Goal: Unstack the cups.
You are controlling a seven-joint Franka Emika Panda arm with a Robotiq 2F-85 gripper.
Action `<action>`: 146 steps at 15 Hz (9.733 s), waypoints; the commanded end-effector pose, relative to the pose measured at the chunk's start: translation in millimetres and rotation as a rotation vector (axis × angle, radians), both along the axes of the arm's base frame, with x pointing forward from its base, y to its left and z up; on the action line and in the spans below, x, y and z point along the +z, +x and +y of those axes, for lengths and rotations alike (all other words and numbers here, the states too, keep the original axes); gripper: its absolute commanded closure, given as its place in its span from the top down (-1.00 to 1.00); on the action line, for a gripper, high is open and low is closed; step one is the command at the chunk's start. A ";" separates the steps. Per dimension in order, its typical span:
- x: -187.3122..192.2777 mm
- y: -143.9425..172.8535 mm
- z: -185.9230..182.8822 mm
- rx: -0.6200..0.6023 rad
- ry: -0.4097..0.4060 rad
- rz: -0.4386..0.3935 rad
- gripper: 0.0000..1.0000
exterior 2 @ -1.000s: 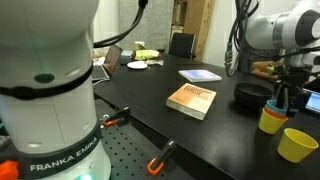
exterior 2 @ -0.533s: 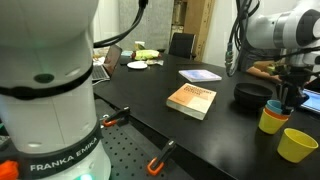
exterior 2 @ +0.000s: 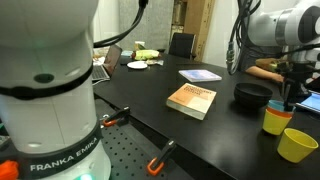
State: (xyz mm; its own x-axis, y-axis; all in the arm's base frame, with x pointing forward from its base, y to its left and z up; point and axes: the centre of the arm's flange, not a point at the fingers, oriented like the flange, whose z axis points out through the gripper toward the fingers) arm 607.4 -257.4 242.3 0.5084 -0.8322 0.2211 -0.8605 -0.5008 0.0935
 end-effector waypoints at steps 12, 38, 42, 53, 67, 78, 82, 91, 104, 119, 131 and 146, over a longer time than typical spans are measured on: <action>13.2 4.4 0.7 -0.021 -0.045 -0.085 -0.97; -13.8 -18.4 118.7 0.275 -0.003 -0.009 -0.97; -37.2 -17.7 125.8 0.297 0.010 0.028 -0.97; 4.5 -18.4 87.2 0.242 -0.021 0.006 0.43; -2.5 -5.7 -19.9 -0.032 -0.078 0.067 1.00; -25.0 28.3 -39.9 -0.069 -0.072 0.073 0.90; -25.6 34.3 -40.1 -0.064 -0.077 0.068 0.27; -30.8 36.5 -34.9 -0.062 -0.068 0.060 -1.00; 1.9 38.4 -24.4 -0.029 -0.088 0.029 -0.97; 78.8 7.2 7.4 0.028 -0.084 -0.094 -0.97; 53.8 -89.1 74.8 0.149 -0.039 0.018 -0.97; -12.7 -140.7 85.4 0.180 0.023 0.047 -0.97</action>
State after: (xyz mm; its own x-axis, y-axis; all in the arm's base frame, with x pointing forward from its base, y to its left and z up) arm 470.8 -170.1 235.0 0.6651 -0.7292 0.1611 -0.7467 -0.6481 0.1494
